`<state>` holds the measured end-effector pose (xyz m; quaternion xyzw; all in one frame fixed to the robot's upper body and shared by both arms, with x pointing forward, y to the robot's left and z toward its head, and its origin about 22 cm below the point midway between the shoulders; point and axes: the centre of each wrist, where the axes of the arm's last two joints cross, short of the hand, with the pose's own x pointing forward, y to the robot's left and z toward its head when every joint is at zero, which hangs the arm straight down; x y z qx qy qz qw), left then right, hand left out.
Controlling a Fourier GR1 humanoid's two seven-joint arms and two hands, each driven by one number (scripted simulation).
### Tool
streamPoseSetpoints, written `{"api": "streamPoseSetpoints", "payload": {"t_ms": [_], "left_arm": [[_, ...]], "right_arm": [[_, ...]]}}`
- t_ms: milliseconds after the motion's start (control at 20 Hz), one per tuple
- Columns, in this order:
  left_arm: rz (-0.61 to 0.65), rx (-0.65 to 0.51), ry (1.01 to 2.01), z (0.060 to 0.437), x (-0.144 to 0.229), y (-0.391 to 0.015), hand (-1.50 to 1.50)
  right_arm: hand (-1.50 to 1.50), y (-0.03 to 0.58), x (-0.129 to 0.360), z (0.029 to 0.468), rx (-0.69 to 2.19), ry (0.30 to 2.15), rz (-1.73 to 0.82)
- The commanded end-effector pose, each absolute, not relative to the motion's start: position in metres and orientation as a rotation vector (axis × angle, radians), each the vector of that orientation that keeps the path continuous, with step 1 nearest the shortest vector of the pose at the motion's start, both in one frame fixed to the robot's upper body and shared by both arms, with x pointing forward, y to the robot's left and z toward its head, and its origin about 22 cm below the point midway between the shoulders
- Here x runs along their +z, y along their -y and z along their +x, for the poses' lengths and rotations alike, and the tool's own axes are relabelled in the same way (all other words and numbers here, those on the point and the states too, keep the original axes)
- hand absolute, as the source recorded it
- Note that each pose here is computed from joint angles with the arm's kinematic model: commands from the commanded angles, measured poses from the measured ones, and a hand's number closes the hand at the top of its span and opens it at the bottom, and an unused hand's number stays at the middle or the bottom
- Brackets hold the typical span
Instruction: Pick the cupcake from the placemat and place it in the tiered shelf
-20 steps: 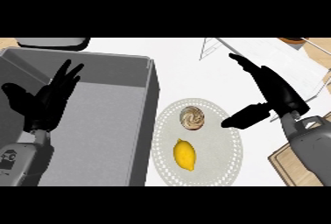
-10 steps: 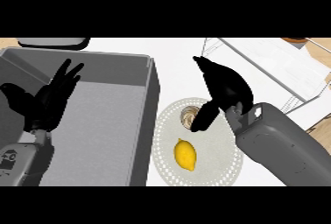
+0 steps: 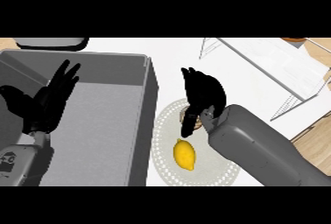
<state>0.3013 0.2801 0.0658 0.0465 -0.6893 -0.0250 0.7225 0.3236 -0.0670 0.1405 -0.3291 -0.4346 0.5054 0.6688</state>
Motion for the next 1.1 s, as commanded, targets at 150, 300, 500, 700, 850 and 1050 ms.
{"api": "streamPoseSetpoints", "payload": {"t_ms": [150,300,500,700,850,1050], "left_arm": [[0.078,-0.054,1.535,0.301,0.063,-0.284,0.0],[0.1,-0.046,1.529,0.3,0.054,-0.268,0.0],[0.1,-0.046,1.53,0.31,0.062,-0.28,0.0],[0.102,-0.058,1.525,0.307,0.075,-0.285,0.0],[0.078,-0.045,1.53,0.296,0.07,-0.276,0.0],[0.079,-0.061,1.517,0.3,0.06,-0.272,0.0]], "right_arm": [[-1.5,0.047,0.123,0.324,1.19,0.765,-0.853],[-1.5,0.059,0.123,0.315,1.186,0.766,-0.841],[-1.5,0.041,0.117,0.313,1.185,0.764,-0.827],[-1.5,0.055,0.095,0.316,1.177,0.754,-0.843],[-1.5,0.043,0.085,0.312,1.154,0.764,-0.836],[-1.5,0.076,0.094,0.325,1.137,0.775,-0.829]]}}
